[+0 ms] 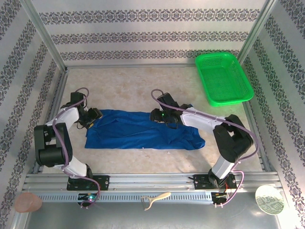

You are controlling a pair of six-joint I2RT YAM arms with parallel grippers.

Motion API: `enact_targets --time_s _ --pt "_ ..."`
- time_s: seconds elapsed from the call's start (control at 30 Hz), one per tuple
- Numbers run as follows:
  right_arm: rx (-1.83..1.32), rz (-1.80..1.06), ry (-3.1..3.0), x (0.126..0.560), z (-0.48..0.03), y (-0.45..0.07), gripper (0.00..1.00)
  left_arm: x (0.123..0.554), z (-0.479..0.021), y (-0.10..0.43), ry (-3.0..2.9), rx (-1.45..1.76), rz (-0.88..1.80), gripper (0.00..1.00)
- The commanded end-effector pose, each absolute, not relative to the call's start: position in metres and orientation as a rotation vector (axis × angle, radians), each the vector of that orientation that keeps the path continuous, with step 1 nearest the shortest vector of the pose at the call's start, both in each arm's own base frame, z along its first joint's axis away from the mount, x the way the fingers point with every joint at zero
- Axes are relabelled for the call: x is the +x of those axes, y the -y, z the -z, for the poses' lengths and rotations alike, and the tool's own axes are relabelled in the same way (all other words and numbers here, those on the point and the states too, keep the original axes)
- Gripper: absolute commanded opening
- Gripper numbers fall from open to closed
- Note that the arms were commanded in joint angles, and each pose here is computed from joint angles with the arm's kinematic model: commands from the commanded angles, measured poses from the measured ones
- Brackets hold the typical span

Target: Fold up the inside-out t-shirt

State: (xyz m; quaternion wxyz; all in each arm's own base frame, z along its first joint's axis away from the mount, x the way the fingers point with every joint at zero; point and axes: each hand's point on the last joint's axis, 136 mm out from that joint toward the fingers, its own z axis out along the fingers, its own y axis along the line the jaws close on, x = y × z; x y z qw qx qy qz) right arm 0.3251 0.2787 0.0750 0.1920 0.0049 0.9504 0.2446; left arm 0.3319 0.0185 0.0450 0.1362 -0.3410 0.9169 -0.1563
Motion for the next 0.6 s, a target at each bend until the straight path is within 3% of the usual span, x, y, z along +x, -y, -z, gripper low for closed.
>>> enact_targets --time_s 0.0,0.3,0.37,0.5,0.57 --pt "0.101 -0.713 -2.661 0.33 -0.062 -0.274 0.36 0.344 -0.041 -0.022 -2.649 -0.977 0.415 0.57" --pt "0.236 -0.636 -2.722 0.312 -0.02 -0.248 0.33 0.337 -0.029 -0.022 -2.66 -0.997 0.405 0.6" --pt "0.252 -0.622 -2.727 0.309 -0.017 -0.243 0.32 0.338 -0.023 -0.022 -2.664 -1.002 0.412 0.48" --pt "0.294 -0.588 -2.733 0.303 -0.01 -0.233 0.31 0.346 -0.018 -0.026 -2.67 -1.005 0.395 0.0" --pt "0.315 -0.579 -2.732 0.301 -0.008 -0.228 0.31 0.353 -0.021 -0.03 -2.665 -0.992 0.38 0.0"
